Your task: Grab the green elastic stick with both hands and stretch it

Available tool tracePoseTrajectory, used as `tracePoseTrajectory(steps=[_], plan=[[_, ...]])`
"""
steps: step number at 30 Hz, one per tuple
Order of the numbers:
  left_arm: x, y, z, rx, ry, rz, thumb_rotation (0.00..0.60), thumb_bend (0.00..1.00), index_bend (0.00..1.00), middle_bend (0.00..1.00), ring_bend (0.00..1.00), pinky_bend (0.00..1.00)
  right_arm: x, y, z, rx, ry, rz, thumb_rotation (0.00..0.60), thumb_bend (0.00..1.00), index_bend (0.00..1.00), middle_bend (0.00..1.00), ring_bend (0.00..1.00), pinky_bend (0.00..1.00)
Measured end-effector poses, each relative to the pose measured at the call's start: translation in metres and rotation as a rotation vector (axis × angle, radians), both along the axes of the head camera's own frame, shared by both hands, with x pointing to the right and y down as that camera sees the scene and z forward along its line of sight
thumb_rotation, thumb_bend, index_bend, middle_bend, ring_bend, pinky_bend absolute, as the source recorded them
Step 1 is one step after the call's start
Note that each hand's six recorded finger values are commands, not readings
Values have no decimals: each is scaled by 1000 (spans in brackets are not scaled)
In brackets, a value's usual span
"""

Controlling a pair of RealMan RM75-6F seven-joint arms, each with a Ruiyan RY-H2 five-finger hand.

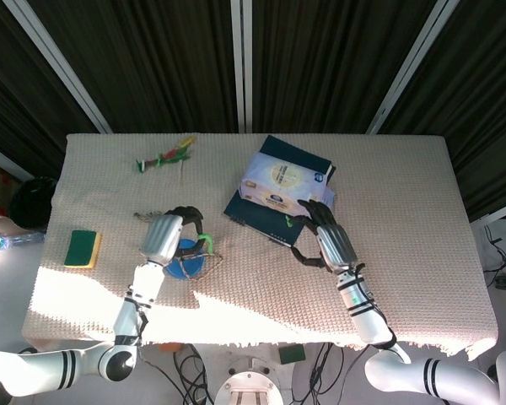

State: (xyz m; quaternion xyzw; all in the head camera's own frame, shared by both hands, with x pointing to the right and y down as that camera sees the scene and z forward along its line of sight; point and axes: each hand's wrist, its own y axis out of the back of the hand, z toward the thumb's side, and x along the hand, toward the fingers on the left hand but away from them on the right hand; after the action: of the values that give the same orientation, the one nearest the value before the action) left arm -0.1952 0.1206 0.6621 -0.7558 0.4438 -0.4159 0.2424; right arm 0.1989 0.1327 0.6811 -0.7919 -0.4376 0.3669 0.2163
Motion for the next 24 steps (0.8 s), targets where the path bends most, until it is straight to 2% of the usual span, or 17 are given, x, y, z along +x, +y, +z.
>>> tracePoseTrajectory(steps=[3, 6, 24], plan=[[4, 1, 2, -6, -3, 17, 578, 311, 536, 366, 333, 399, 0, 2, 3, -14, 21, -16, 600, 214, 87, 2, 0, 0], [9, 2, 4, -12, -4, 35, 556, 311, 481, 361, 333, 392, 2, 4, 4, -29, 38, -25, 600, 195, 3, 0, 0, 0], [8, 4, 1, -3, -3, 18, 555, 311, 486, 361, 333, 393, 32, 15, 4, -41, 54, 27, 600, 199, 0, 0, 0, 0]])
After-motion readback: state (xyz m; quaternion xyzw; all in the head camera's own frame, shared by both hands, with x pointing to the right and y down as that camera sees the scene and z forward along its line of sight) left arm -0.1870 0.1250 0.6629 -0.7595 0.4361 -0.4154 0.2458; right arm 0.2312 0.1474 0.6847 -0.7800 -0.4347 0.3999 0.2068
